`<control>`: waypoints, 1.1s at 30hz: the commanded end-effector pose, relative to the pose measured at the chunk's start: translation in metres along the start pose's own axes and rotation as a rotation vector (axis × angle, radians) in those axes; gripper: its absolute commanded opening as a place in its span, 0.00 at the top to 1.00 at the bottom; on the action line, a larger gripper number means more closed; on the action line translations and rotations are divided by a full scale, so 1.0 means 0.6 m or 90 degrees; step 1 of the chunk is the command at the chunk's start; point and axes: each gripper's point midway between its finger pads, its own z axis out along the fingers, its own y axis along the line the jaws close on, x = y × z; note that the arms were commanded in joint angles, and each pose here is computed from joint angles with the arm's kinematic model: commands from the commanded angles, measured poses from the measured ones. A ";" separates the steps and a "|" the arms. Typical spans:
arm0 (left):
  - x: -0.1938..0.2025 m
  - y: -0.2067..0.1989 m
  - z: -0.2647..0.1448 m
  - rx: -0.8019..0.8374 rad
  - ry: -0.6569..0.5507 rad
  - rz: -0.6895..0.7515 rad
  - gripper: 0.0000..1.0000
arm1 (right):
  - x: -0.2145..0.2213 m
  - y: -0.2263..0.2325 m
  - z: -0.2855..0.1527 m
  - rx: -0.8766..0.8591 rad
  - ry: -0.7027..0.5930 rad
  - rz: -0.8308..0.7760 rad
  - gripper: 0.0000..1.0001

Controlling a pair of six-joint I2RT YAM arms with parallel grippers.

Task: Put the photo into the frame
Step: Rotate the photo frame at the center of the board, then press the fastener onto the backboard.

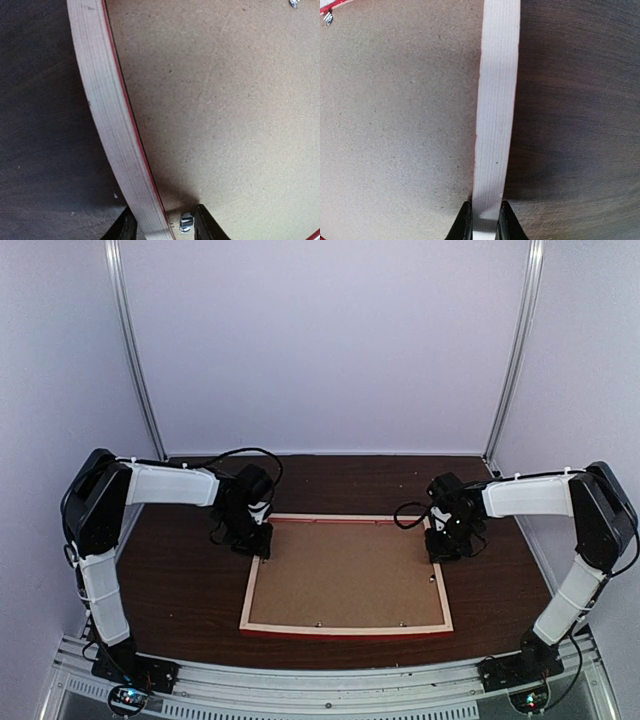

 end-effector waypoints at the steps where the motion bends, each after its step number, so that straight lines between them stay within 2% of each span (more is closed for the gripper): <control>1: 0.006 0.009 0.003 -0.018 0.007 -0.014 0.63 | 0.015 0.002 0.009 -0.009 0.015 -0.025 0.86; 19: 0.033 0.002 -0.009 0.017 0.015 -0.041 0.81 | 0.015 0.005 0.016 -0.014 0.020 -0.022 0.86; 22: 0.032 0.000 -0.013 0.021 0.012 -0.040 0.76 | 0.015 0.006 0.017 -0.015 0.021 -0.022 0.86; 30: 0.032 -0.007 -0.030 0.036 0.008 -0.029 0.51 | 0.016 0.007 0.020 -0.016 0.026 -0.021 0.86; 33: 0.040 -0.010 -0.034 0.046 0.012 -0.026 0.46 | 0.017 0.007 0.022 -0.016 0.027 -0.021 0.86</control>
